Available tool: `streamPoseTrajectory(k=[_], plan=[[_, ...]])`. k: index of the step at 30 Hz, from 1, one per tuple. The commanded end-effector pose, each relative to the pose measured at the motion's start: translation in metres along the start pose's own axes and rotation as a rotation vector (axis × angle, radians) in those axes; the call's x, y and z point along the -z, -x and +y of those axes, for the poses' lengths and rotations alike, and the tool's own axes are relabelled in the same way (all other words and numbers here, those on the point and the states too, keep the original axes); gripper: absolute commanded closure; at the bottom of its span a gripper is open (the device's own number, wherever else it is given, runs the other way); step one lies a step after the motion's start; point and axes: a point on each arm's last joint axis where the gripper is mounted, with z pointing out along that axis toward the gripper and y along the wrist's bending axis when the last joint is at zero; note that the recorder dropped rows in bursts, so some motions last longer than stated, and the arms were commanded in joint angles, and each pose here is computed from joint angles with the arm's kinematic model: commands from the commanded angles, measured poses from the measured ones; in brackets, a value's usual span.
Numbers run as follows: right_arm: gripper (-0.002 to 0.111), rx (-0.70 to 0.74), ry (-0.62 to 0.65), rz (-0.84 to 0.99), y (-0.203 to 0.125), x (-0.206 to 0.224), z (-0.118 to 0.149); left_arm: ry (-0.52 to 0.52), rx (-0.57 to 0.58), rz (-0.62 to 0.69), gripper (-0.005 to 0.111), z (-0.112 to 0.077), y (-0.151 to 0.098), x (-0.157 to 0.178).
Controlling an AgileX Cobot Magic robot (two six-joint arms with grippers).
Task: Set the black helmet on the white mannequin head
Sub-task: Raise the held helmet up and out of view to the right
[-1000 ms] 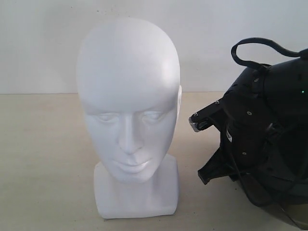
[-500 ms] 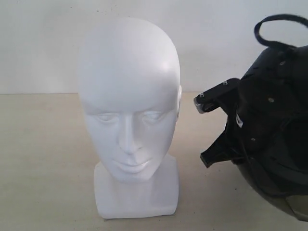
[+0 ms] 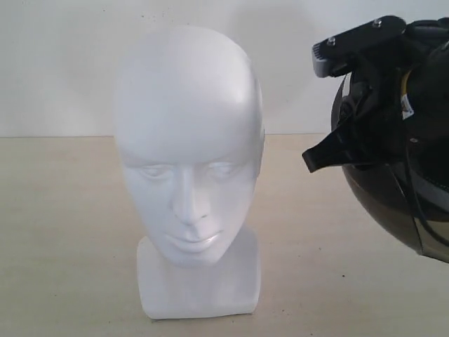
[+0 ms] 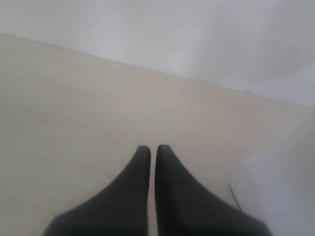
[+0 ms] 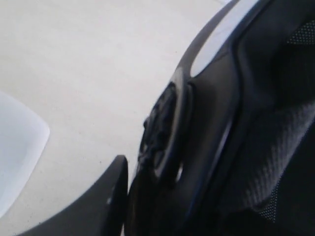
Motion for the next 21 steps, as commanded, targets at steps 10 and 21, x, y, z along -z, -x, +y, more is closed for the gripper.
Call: streamPoseTrajectory(k=[10,21], plan=[[0.108,-0.031,-0.044,-0.332,0.028,0.062,-0.024,-0.007,0.005,-0.001,0.102,0.0,-0.001,0.0],[0.108,-0.051,-0.074,-0.495,0.063,0.102,-0.038,-0.007,0.005,-0.001,0.102,0.0,-0.001,0.0]])
